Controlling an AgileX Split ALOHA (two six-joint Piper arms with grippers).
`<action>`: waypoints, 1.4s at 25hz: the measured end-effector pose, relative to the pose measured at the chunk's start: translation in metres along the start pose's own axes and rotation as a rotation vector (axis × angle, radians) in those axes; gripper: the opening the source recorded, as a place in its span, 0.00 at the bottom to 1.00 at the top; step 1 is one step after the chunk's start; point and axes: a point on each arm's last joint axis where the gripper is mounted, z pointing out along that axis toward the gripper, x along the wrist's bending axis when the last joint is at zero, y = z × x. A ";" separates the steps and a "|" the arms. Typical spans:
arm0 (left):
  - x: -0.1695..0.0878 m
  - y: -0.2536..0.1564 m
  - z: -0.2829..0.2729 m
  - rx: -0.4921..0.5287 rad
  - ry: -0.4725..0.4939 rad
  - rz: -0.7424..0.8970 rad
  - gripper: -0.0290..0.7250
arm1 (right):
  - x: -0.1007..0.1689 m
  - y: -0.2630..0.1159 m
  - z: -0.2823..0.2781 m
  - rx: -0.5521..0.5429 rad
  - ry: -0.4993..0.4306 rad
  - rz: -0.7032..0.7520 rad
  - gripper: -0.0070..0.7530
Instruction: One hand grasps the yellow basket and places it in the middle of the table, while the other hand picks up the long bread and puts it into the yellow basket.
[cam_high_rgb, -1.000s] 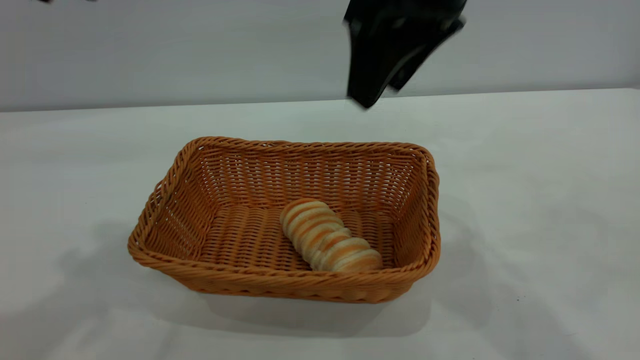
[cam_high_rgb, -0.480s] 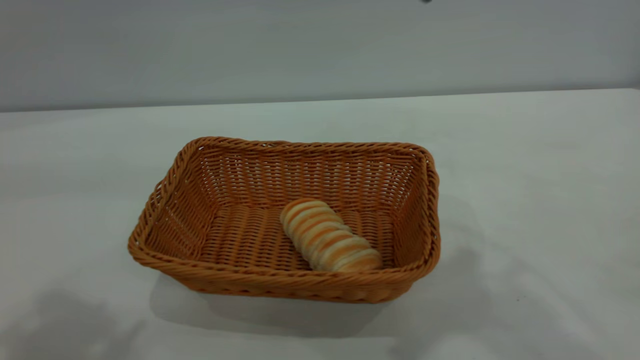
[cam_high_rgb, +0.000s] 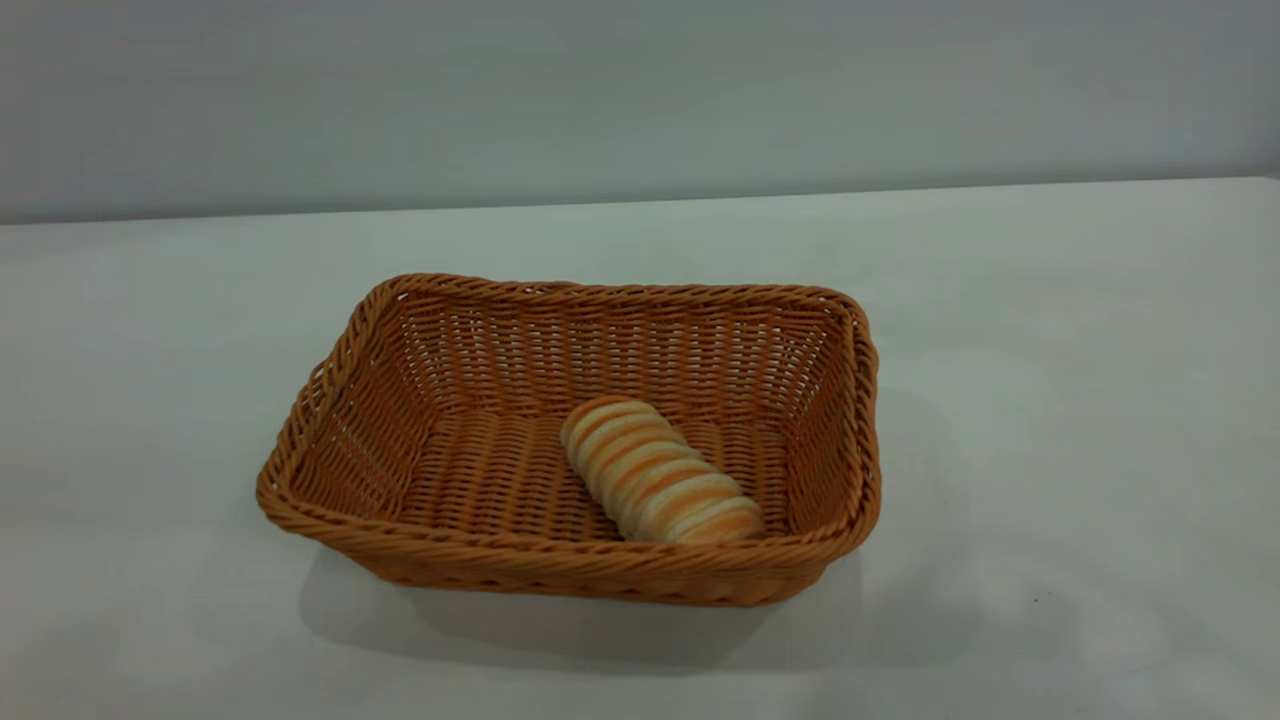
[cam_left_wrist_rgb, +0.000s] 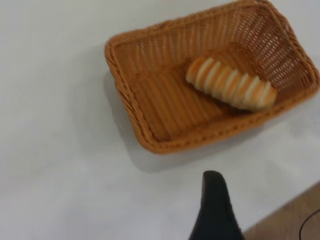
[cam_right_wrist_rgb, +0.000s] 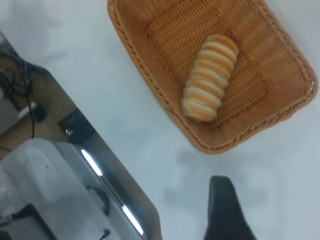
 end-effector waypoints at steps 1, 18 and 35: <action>-0.003 -0.007 -0.005 -0.004 -0.004 0.003 0.80 | 0.003 -0.002 -0.010 -0.025 -0.007 -0.001 0.68; -0.015 -0.094 -0.053 -0.032 0.191 -0.088 0.80 | 0.055 -0.098 -0.111 -0.299 -0.074 -0.012 0.68; -0.015 -0.115 -0.050 -0.046 0.227 -0.093 0.80 | 0.074 -0.240 -0.050 -0.280 -0.122 0.030 0.68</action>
